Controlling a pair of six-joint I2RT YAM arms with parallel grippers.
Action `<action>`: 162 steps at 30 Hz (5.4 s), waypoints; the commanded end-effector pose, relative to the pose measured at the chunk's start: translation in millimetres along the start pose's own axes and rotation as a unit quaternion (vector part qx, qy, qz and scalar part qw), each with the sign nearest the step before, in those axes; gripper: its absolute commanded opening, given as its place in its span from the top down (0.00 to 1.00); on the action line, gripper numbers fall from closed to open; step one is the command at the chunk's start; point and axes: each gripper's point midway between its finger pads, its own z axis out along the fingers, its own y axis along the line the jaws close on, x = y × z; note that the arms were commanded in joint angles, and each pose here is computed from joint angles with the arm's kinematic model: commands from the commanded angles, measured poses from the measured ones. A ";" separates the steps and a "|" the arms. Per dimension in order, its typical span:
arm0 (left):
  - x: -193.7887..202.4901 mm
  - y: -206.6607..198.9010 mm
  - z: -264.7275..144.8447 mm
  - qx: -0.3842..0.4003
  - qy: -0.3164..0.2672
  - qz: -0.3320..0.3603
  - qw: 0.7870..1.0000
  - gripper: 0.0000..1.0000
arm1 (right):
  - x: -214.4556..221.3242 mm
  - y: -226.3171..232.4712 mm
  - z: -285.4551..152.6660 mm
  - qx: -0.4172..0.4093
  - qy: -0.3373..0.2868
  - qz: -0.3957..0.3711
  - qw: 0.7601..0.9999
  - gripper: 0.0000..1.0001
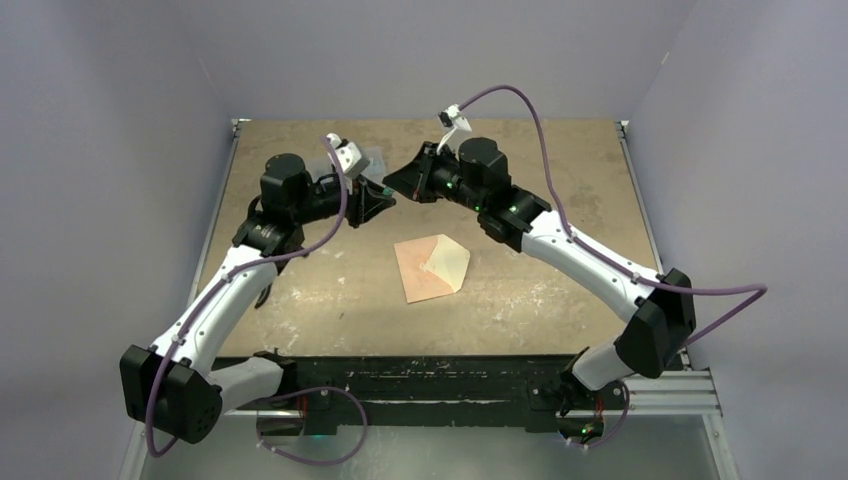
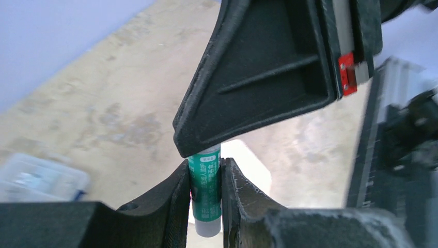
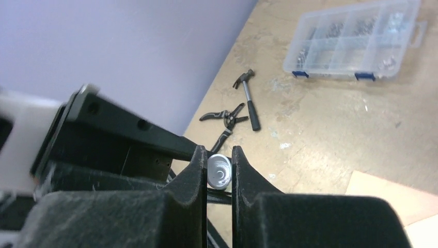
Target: Place the letter into the envelope and seal it
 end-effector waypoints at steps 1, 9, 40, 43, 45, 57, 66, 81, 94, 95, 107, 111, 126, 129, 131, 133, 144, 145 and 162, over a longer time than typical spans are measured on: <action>-21.3 27.0 -3.7 -0.037 -0.013 0.258 0.965 1.00 | -19.7 -16.3 0.1 0.095 -0.043 0.130 0.986 1.00; -22.3 31.4 9.8 -0.006 -0.008 0.305 0.952 1.00 | -41.3 17.7 -2.6 0.042 -0.056 0.218 0.973 0.94; 22.4 -78.6 -12.0 0.311 0.007 0.102 0.945 1.00 | 39.6 25.4 -77.3 -0.188 0.127 -0.298 0.927 0.96; 20.9 -76.6 -11.1 0.304 0.004 0.113 0.946 1.00 | 39.2 27.0 -77.2 -0.191 0.127 -0.296 0.927 1.00; 17.9 -71.5 -8.6 0.287 0.003 0.127 0.949 1.00 | 36.7 28.0 -73.5 -0.181 0.123 -0.266 0.939 1.00; -15.6 -2.5 3.6 0.074 -0.038 0.353 0.932 1.00 | -38.2 18.1 -40.5 -0.022 -0.059 0.150 0.987 1.00; -20.6 -5.9 3.7 0.078 -0.033 0.306 0.948 1.00 | -48.3 38.1 -40.2 -0.040 -0.042 0.276 0.959 0.38; -34.9 -73.0 -12.0 0.210 -0.022 0.001 0.977 1.00 | 14.1 37.2 -85.5 -0.176 0.058 -0.251 0.950 0.18; -23.9 -78.8 -14.2 0.252 -0.005 0.036 0.967 1.00 | 13.1 53.8 -82.3 -0.219 0.072 -0.203 0.952 0.64; -21.8 -78.0 -13.6 0.252 -0.004 0.037 0.967 1.00 | 12.2 54.3 -82.1 -0.220 0.071 -0.196 0.953 0.65; -12.1 -70.0 -8.8 0.244 0.008 0.048 0.969 1.00 | 11.1 29.5 -65.2 -0.158 0.102 -0.135 0.973 0.71; -13.6 -68.0 -8.4 0.235 0.006 0.053 0.971 1.00 | 17.8 27.5 -64.7 -0.160 0.114 -0.127 0.972 0.75; -19.2 -60.3 -4.5 0.213 -0.004 0.069 0.975 1.00 | 16.6 3.6 -67.2 -0.108 0.112 -0.081 0.984 0.96; -19.5 -54.7 -2.6 0.195 -0.012 0.095 0.976 1.00 | 15.5 2.6 -62.6 -0.099 0.099 -0.026 0.990 1.00; -19.8 -45.3 -0.9 0.169 -0.026 0.149 0.974 1.00 | 16.0 1.8 -57.2 -0.091 0.095 0.028 0.991 1.00; -14.3 -35.1 -2.1 0.144 -0.036 0.239 0.959 1.00 | 14.9 -3.1 -49.9 -0.068 0.091 0.092 0.989 1.00; -20.5 27.3 1.4 -0.013 -0.041 0.428 0.903 1.00 | 23.9 -7.8 -29.6 -0.004 0.115 0.397 0.911 1.00; -19.7 29.8 2.2 -0.016 -0.033 0.414 0.909 1.00 | 13.7 -6.8 -30.1 -0.004 0.092 0.388 0.917 1.00; -41.5 -48.4 -2.1 0.126 -0.035 -0.038 0.991 1.00 | -4.5 17.4 -81.8 -0.140 0.034 -0.150 0.978 0.14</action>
